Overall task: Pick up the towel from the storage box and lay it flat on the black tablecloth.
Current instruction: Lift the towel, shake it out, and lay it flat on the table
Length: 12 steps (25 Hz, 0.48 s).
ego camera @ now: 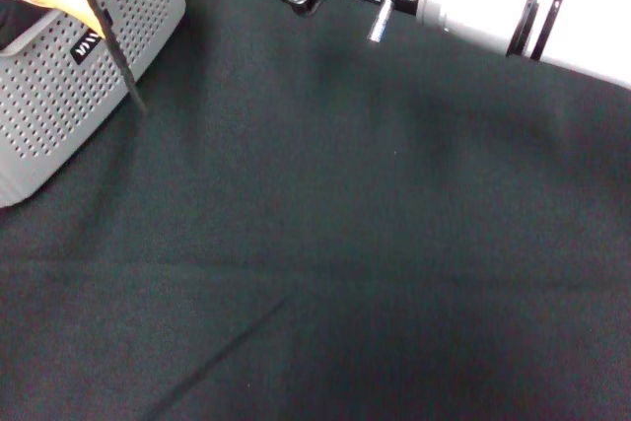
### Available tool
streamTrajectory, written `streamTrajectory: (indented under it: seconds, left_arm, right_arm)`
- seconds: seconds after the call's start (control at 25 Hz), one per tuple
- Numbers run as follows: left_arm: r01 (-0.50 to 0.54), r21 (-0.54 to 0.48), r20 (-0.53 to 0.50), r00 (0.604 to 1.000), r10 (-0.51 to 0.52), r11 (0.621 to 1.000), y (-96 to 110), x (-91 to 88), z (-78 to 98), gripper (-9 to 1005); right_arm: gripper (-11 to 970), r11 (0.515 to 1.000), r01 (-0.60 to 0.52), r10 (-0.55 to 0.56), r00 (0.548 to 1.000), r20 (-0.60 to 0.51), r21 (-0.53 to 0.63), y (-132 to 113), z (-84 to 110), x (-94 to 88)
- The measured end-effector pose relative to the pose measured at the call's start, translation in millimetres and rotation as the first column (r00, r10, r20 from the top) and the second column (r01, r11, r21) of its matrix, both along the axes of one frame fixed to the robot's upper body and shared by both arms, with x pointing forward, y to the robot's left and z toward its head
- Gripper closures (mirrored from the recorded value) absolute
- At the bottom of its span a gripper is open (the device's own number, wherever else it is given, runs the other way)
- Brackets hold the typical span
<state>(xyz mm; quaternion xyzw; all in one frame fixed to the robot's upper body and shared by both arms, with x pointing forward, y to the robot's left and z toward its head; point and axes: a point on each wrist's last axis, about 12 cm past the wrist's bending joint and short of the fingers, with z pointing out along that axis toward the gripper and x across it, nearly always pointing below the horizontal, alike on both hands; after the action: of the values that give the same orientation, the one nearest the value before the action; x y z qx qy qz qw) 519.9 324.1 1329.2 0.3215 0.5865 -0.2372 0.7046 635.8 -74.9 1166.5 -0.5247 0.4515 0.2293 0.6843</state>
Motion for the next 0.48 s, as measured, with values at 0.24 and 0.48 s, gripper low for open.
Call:
streamTrajectory:
  seconds: [0.24, 0.48]
  left_arm:
    - [0.005, 0.001, -0.002, 1.0, -0.005, 1.0, -0.6, -0.2, -0.3, 965]
    - [0.002, 0.002, -0.007, 1.0, -0.002, 1.0, 0.8, -1.4, -1.6, 965]
  right_arm:
    - [691, 1.0, -0.012, 0.012, 1.0, 0.004, 0.007, -0.3, 0.0, -2.0]
    - [768, 1.0, -0.012, 0.012, 1.0, 0.003, 0.013, -1.7, -0.9, -3.1]
